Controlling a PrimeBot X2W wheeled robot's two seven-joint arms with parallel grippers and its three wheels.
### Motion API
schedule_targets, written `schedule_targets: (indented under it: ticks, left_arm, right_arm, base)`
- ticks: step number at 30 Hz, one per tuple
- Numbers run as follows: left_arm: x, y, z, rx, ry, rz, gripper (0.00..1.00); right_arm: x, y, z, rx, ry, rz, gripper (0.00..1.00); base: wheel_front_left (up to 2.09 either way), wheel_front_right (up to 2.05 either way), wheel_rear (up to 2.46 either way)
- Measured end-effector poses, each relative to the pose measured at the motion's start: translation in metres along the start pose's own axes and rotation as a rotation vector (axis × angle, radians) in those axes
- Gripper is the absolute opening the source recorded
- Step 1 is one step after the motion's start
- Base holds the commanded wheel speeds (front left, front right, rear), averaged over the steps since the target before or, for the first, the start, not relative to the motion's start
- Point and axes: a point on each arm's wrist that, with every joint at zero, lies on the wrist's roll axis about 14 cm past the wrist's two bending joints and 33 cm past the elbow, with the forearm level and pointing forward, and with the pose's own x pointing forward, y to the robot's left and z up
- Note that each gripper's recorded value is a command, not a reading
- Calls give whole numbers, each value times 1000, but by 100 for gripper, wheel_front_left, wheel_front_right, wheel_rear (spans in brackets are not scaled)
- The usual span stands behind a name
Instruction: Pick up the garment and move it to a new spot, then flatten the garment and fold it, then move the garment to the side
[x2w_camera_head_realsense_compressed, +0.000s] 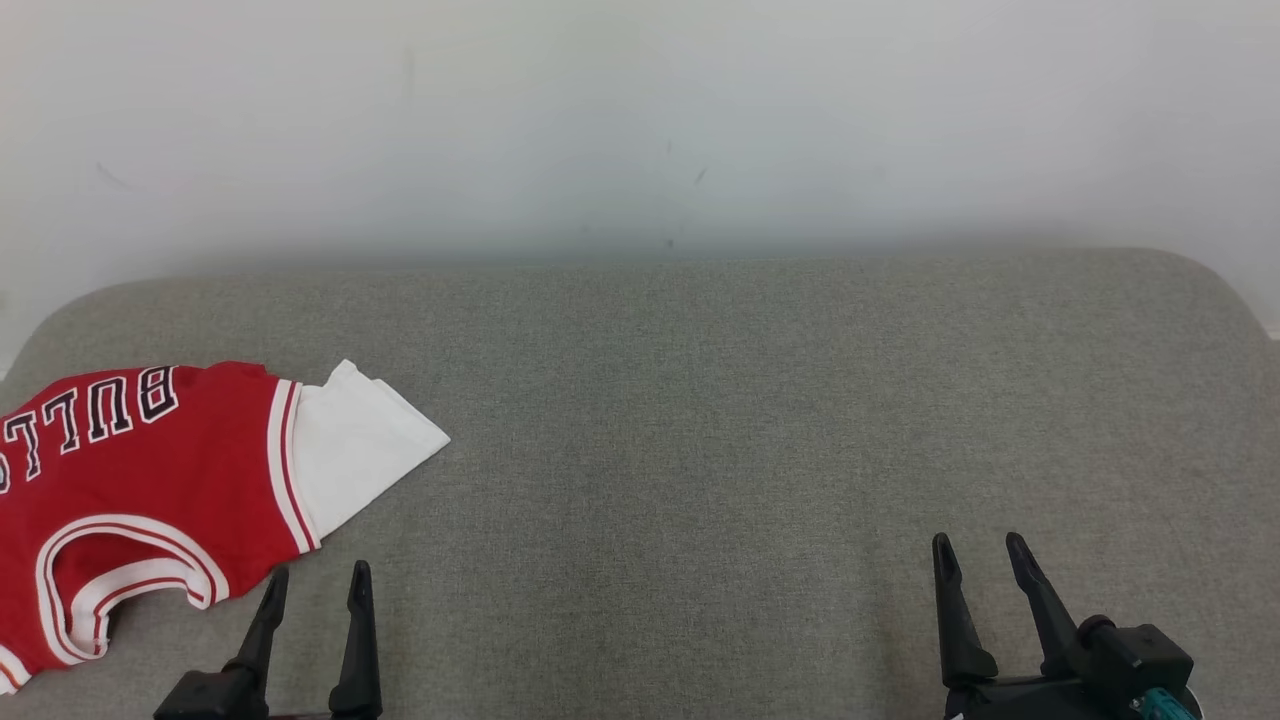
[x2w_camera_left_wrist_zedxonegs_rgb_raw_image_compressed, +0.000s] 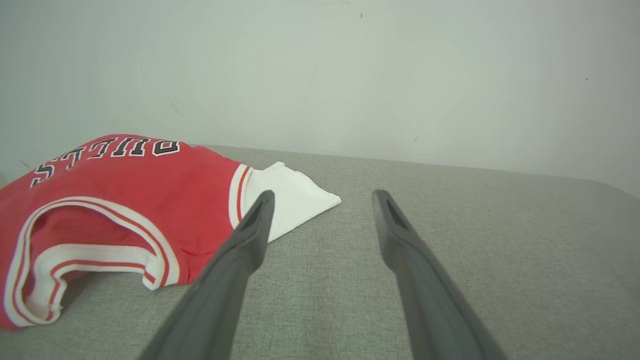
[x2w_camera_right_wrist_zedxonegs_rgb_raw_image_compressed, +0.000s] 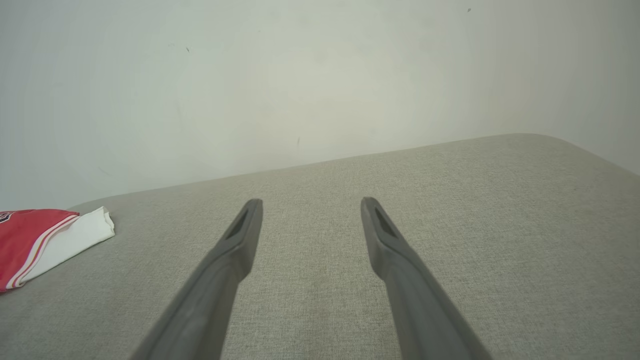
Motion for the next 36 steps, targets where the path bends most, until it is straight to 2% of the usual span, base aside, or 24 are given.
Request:
schedule_targets:
  ticks: [22,36]
  left_arm:
    - [-5,-5,-5,103,3,-48,100]
    - [-4,-2,-7,92,10,-40,100]
  right_arm:
    - [-6,-1,-1,-109,-10,12,100]
    - [-6,-5,-2,-91,-8,-1,100]
  base:
    - [0,0,0]
    - [0,0,0]
